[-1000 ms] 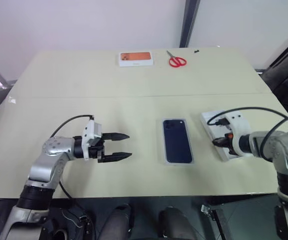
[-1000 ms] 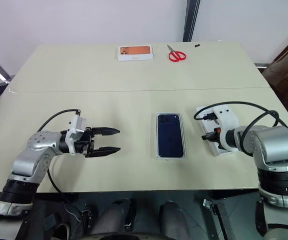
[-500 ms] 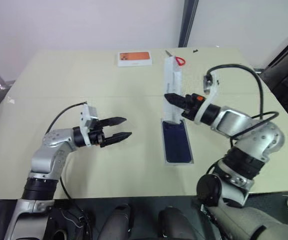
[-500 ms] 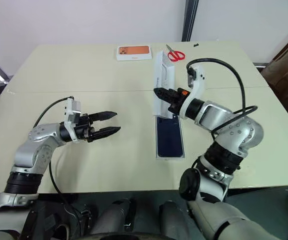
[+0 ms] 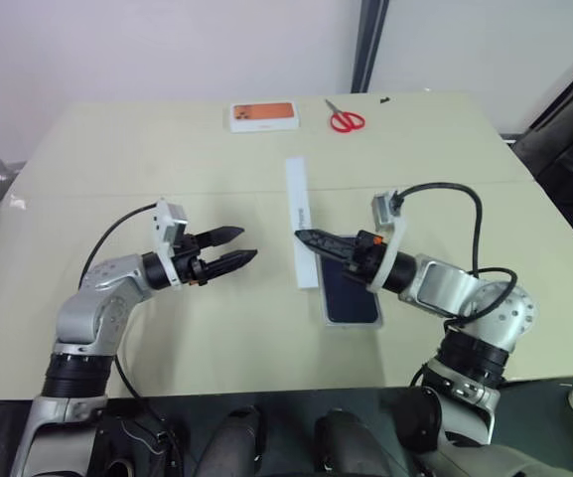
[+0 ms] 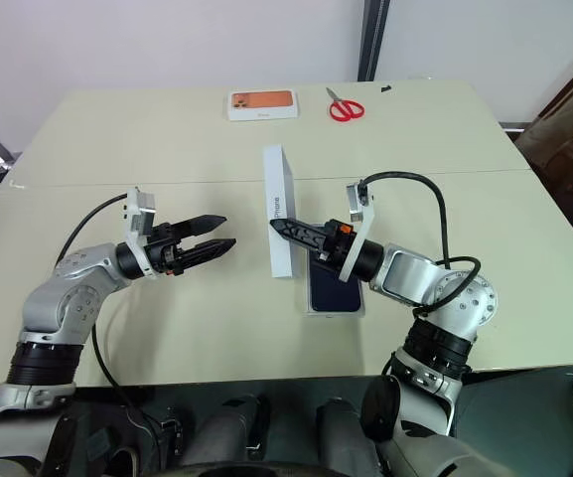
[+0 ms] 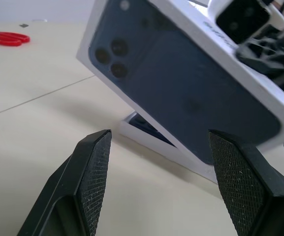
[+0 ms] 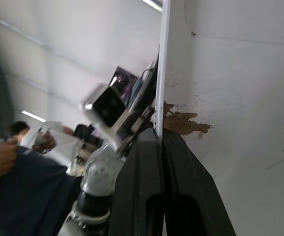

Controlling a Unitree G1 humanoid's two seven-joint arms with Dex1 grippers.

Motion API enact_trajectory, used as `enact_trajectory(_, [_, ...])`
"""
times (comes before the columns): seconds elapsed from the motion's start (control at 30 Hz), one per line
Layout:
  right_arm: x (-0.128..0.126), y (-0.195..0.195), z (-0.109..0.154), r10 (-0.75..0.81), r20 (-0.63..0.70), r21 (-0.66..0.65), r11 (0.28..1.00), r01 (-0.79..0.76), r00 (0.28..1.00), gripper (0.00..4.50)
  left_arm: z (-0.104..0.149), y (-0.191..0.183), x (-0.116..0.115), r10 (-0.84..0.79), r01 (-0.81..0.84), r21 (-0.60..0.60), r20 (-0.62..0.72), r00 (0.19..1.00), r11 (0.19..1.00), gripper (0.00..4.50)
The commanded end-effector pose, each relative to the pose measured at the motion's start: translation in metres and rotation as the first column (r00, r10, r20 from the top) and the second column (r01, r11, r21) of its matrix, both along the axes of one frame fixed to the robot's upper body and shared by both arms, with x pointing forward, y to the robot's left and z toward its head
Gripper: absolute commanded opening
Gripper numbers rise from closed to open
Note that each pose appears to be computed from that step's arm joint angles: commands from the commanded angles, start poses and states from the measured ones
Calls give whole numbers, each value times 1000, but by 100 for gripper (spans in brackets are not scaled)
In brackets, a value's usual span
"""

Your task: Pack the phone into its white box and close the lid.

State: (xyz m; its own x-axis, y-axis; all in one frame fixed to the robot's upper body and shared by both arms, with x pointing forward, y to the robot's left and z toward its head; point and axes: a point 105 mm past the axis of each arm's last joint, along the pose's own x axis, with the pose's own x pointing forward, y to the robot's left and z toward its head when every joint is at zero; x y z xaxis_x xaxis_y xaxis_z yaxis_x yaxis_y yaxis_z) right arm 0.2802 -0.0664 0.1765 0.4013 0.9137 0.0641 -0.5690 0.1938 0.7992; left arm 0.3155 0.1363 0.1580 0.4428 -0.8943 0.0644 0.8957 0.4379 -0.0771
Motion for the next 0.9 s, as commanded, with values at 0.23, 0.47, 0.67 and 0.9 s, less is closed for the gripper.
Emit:
enact_trajectory(0.23, [-19, 0, -23, 25, -124, -85, 996, -35, 992, 0, -2, -14, -11, -69, 69, -14, -22, 997, 998, 273])
enact_trajectory(0.47, [-11, -5, -24, -49, -179, -93, 995, 32, 983, 0, -23, -29, -20, -112, 114, 18, -58, 992, 993, 4])
enact_trajectory(0.67, [-5, -12, -31, -106, -125, -197, 977, 80, 986, 0, -30, -53, -11, -73, 73, -4, -52, 996, 997, 4])
enact_trajectory(0.9, [4, -25, -22, -154, -102, -181, 974, 134, 983, 301, -30, -69, -4, -71, 69, -34, -53, 996, 997, 0])
